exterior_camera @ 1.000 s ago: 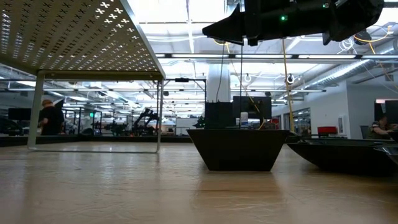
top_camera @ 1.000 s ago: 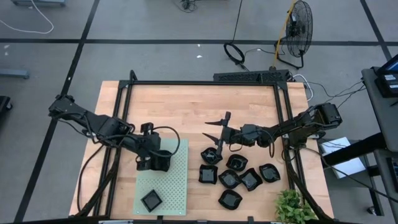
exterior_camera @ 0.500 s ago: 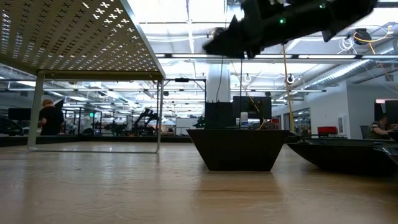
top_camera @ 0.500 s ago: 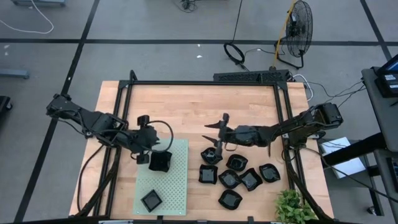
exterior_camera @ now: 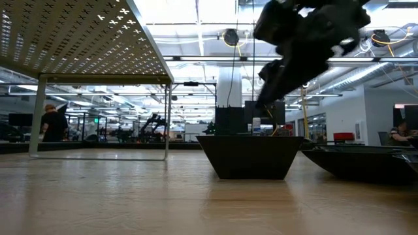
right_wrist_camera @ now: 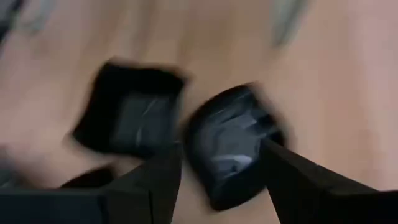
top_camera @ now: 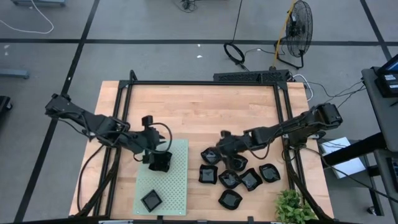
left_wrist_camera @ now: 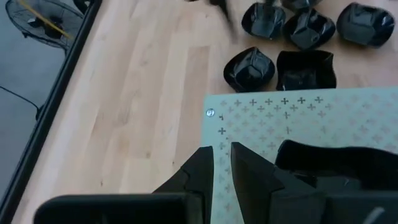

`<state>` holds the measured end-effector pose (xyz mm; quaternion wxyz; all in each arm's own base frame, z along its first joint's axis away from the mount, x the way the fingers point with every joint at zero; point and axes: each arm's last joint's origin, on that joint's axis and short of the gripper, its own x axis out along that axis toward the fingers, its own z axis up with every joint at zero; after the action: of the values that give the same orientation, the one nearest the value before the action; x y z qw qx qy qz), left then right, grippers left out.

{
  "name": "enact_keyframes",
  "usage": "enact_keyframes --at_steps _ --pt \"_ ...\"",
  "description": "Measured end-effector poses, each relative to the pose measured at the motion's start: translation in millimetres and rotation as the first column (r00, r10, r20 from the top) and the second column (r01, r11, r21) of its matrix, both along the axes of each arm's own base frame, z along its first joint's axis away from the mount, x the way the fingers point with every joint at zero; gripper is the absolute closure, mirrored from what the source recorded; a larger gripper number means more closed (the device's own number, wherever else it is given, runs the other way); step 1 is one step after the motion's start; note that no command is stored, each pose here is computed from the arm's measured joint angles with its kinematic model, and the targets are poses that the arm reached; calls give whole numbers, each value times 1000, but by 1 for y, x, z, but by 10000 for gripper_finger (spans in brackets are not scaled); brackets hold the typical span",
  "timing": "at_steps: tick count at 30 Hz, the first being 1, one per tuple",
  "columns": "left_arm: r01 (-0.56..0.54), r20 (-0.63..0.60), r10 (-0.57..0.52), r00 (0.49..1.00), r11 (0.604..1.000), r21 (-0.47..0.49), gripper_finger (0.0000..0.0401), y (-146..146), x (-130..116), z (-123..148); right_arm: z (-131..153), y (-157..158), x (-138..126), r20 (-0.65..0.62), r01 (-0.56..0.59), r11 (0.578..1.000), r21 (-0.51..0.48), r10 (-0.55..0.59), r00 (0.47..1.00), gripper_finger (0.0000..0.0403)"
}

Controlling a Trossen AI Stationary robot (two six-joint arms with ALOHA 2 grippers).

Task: Pick & Place Mini shaped plates
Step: Stack the distorted square plate on top of the other distorted square plates on the shelf

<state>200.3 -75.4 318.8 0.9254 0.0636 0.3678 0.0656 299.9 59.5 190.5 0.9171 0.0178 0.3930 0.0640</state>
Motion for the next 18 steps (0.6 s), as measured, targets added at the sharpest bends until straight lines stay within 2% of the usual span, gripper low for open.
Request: enact_keyframes --at_steps 2,6,9,14,18 --pt "-21 8 21 1000 1000 -16 338 1 1 -3 -1 5 -2 -24 -48 999 20 48 999 202" --pt "-15 60 18 998 998 -62 338 0 7 -6 -3 8 -9 -75 -77 997 -12 76 994 202" --pt "74 105 -63 992 992 -101 338 -5 12 -5 -4 9 -10 -89 -97 995 -26 94 992 202" --pt "247 175 -218 960 955 -167 338 -15 25 -4 -5 7 -12 -114 -79 996 -28 75 991 202" --pt "303 186 -276 943 943 -136 338 -18 29 -5 7 5 -23 -236 14 1000 11 -11 972 202"
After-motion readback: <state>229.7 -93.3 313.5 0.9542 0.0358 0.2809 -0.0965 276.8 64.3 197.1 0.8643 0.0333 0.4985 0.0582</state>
